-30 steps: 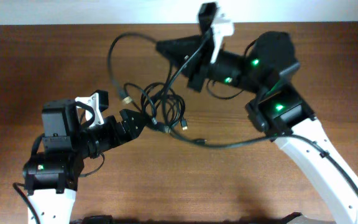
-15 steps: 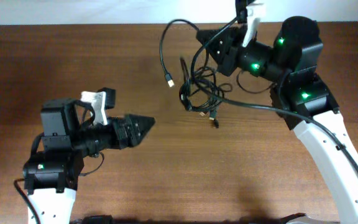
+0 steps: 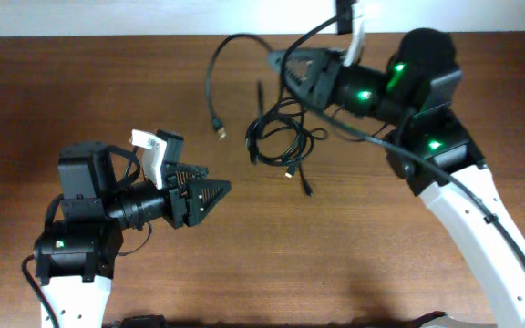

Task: Untangle cables
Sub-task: 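Pull the right gripper away to the right, stretching one cable out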

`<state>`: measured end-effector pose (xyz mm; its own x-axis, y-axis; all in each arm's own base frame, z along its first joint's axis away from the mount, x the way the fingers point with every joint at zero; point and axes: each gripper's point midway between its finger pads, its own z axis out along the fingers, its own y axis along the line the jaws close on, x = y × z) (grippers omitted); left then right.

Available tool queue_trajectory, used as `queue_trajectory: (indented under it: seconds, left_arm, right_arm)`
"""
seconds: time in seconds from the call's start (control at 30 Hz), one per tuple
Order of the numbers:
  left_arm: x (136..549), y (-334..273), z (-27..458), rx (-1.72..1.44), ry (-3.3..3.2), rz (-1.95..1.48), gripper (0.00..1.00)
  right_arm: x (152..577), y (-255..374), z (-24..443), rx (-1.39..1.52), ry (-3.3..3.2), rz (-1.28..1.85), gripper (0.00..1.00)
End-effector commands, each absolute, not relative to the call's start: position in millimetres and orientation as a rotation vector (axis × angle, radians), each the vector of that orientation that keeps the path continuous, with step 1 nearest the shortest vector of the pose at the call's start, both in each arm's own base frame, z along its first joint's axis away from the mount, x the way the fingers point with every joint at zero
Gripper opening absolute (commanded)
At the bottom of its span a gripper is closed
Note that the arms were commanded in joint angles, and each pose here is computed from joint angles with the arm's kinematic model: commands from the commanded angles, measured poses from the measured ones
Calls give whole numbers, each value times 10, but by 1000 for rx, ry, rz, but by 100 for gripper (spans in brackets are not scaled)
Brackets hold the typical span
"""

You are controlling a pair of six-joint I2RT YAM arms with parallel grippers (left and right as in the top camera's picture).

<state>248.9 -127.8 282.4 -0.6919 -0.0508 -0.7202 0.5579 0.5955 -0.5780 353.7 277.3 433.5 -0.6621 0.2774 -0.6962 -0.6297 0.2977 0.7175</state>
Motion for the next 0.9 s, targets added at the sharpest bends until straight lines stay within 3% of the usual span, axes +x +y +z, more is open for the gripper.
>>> queue_trajectory:
  seconds: [0.0, 0.03, 0.07, 0.2, 0.23, 0.27, 0.3, 0.37, 0.47, 0.57, 0.73, 0.87]
  left_arm:
    - [2487, -1290, 2853, 420, 2091, -1094, 59]
    - [2489, -1288, 2850, 418, 2093, -1091, 77]
    - [2508, -1267, 2830, 408, 2102, -1069, 81]
    - [2629, -1115, 2704, 284, 2179, -952, 78]
    - [2630, -1115, 2704, 284, 2179, -951, 69]
    - [2635, -1115, 2706, 285, 2177, -950, 54]
    - [2648, -1114, 2713, 288, 2171, -948, 49]
    - [2683, -1113, 2713, 285, 2168, -949, 51]
    - [2733, -1110, 2664, 252, 2190, -969, 63]
    - [2774, -1112, 2592, 236, 2217, -987, 64]
    - [2832, -1108, 2497, 219, 2248, -1000, 54]
    - [2843, -1107, 2500, 216, 2245, -1001, 39]
  right_arm:
    - [3236, 2965, 4600, -422, 1711, 1553, 4]
    - [3194, 3007, 4642, -443, 1688, 1561, 4]
    - [3146, 3051, 4690, -465, 1663, 1571, 4]
    - [3058, 3108, 4844, -466, 1609, 1631, 4]
    - [3054, 3108, 4859, -462, 1606, 1639, 4]
    - [3045, 3111, 4858, -441, 1623, 1668, 4]
    - [3027, 3120, 4859, -429, 1636, 1695, 4]
    - [2949, 3173, 4883, -461, 1624, 1715, 4]
    - [2898, 3221, 4882, -474, 1625, 1726, 4]
    - [2869, 3237, 4877, -488, 1627, 1735, 4]
    - [2758, 3317, 4873, -527, 1629, 1762, 4]
    - [2701, 3437, 4800, -548, 1652, 1786, 4]
